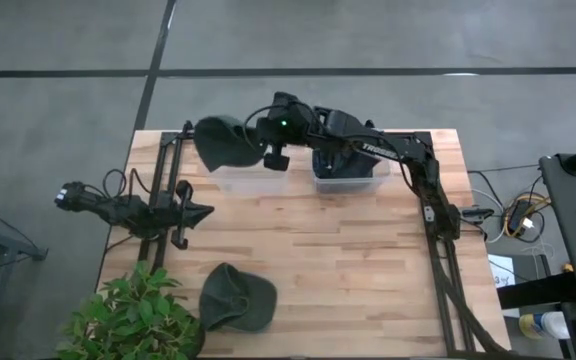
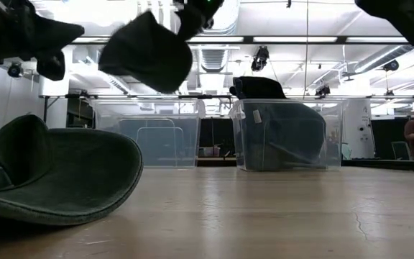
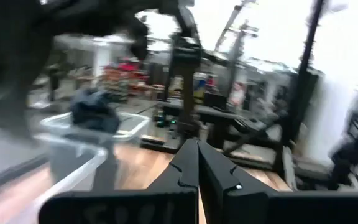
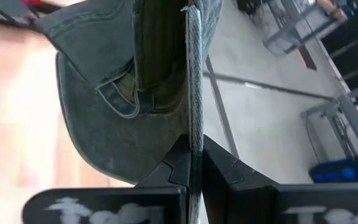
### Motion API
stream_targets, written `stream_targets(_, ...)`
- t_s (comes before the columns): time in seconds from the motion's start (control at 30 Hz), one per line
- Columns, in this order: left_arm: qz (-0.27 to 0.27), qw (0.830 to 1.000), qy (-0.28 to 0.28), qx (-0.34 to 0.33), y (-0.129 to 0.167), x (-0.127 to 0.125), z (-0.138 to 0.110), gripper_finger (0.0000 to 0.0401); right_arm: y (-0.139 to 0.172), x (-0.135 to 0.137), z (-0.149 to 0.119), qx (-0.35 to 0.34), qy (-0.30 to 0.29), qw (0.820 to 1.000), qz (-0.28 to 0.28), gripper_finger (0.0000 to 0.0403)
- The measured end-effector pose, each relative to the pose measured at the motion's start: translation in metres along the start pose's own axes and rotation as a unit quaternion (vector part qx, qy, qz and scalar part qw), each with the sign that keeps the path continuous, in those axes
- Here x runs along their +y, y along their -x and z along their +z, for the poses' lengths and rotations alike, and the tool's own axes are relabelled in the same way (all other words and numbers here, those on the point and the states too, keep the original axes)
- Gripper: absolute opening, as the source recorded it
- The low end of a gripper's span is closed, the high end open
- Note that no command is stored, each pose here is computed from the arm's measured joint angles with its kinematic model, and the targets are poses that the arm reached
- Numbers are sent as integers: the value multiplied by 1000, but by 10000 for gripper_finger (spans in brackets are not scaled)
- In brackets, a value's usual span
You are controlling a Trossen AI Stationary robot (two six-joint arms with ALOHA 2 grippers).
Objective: Pick & Place hat
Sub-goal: Put the right gray cap into the left transparent bin
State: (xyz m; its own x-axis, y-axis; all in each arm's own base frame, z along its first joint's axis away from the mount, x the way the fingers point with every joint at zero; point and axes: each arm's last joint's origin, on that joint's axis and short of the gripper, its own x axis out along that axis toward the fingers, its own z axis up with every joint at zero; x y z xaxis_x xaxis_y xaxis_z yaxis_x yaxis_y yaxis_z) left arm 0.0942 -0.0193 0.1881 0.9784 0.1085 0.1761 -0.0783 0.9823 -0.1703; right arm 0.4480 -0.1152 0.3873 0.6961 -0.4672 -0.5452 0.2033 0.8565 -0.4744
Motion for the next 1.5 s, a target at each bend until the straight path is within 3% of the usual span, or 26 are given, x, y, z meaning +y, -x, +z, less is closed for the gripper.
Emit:
stream_targets(0.17, 122, 991, 45, -15, 1, 7, -1, 0, 15, 3, 7, -15, 10, 1000, 2, 12)
stream_targets(0.37, 137, 989, 46, -18, 1, 8, -2, 4, 16, 5, 4, 5, 5, 1000, 2, 12)
stream_targets(0.53, 168, 985, 28, -30, 2, 10, 2, 38, 17, 8, 4, 5, 7, 1000, 6, 12)
stream_targets(0.73, 169, 984, 38, -44, 2, 9, 13, 78, 17, 6, 3, 11, 12, 1000, 7, 12)
stream_targets(1.0, 155, 986, 41, -51, 2, 8, 15, 80, 0, 6, -6, 35, 15, 999, 7, 12)
stream_targets(1.5, 151, 987, 41, -49, 2, 8, 14, 80, -62, 24, -35, 111, 39, 993, 32, 13)
